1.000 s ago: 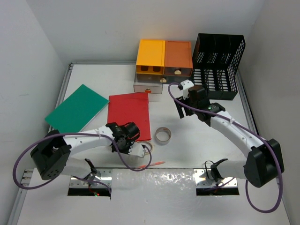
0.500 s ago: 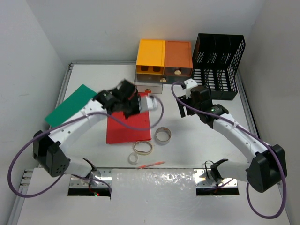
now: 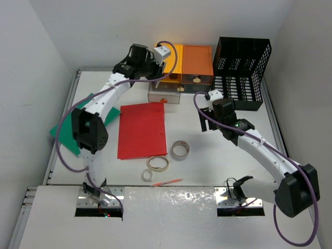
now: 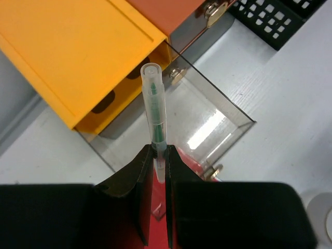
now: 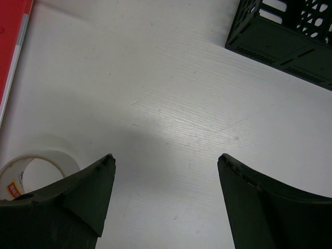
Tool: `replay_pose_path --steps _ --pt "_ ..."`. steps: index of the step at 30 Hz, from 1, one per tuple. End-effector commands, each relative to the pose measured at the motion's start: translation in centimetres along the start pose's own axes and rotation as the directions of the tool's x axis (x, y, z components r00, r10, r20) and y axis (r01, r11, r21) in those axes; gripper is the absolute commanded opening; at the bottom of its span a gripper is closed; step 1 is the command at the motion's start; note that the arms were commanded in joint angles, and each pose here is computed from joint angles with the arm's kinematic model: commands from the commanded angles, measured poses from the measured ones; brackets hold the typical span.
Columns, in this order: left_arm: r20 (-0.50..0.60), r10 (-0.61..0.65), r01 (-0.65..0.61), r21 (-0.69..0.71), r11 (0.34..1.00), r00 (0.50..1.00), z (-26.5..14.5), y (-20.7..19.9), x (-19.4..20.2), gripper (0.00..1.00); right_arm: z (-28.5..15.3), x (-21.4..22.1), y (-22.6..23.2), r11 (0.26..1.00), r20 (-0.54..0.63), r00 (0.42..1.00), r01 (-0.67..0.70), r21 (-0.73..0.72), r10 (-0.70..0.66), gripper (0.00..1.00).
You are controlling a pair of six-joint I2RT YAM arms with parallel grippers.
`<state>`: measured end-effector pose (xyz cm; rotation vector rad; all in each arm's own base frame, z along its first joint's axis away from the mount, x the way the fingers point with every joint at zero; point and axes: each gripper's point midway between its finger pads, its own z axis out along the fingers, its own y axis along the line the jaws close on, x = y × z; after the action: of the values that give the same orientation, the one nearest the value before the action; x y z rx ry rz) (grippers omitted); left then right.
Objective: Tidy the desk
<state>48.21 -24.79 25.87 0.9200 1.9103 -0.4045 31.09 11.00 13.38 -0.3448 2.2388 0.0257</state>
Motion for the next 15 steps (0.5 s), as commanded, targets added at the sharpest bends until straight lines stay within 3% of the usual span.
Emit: replay_pose_path --steps 1,12,15 --pt "0.087 -0.066 0.068 -0.014 0.998 0.994 2.6 1.4 -2.2 0.00 0.2 0.1 0.5 1.000 -0.005 1.000 -0.011 -0.021 0.011 0.78" --pt "-0.069 -0.111 0.104 -0.092 0.990 0.991 6.5 3.1 3.4 0.00 0.3 0.9 0.5 1.000 -0.020 1.000 0.005 -0.024 -0.006 0.78" --pt "-0.109 -0.115 0.105 -0.089 0.990 0.987 6.7 3.0 4.6 0.13 0.3 0.9 0.7 0.999 -0.023 1.000 0.004 -0.037 -0.004 0.78"
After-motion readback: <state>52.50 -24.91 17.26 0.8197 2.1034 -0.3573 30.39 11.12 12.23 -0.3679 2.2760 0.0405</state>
